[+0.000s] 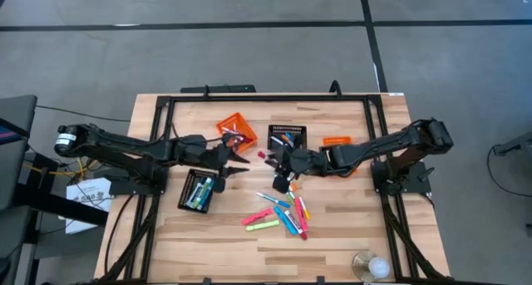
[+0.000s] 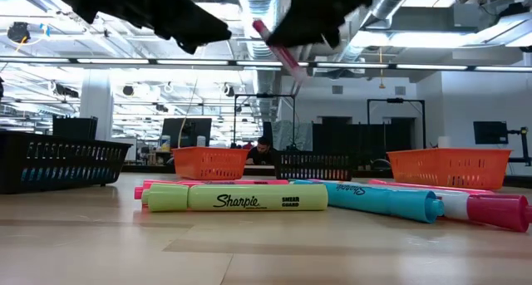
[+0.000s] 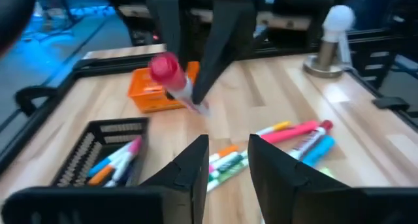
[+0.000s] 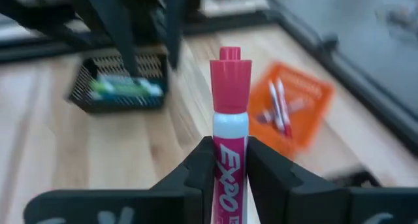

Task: Pick & Place Markers
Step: Put the pink marker into the bottom black bin

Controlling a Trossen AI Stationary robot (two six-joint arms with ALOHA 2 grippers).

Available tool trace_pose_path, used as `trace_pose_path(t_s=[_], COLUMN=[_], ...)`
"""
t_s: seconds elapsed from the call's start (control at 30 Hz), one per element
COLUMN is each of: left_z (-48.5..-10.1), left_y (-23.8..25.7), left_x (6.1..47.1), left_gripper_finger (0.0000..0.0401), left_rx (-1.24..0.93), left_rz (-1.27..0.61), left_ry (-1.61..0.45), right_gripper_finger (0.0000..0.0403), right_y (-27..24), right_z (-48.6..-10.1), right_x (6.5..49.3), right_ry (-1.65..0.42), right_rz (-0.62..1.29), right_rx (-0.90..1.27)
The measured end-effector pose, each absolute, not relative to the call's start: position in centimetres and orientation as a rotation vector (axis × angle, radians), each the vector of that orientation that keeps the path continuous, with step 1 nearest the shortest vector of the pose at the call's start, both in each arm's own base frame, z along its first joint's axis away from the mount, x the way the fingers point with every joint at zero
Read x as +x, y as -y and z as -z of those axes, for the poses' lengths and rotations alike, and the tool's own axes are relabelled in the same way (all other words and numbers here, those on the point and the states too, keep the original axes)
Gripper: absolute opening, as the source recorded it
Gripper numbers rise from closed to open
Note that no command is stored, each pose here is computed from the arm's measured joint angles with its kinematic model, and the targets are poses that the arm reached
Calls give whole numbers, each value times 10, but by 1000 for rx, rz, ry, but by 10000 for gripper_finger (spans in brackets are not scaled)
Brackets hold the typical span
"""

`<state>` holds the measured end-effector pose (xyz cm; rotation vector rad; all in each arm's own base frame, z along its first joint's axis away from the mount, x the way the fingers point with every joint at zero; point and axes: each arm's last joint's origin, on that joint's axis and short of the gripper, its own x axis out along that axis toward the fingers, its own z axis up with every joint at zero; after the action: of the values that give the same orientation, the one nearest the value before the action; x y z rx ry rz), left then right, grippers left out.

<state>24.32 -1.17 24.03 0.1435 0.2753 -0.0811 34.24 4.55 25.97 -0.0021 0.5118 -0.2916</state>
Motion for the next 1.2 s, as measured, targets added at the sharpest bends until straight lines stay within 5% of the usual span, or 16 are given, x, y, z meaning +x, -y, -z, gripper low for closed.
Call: trace_pose_path(t_s=[0.5, 1.2], left_z=[-225, -219], left_y=[22, 19], left_x=[271, 280], left_gripper_finger=[183, 146], left_rx=[146, 122], left_rz=[108, 31], left_ry=[-170, -134], right_gripper_finger=[68, 68], right_y=[-57, -54], right_z=[-271, -252], right_x=[358, 379], right_ry=[-300, -230], right_rz=[233, 199], right_rx=[-53, -63])
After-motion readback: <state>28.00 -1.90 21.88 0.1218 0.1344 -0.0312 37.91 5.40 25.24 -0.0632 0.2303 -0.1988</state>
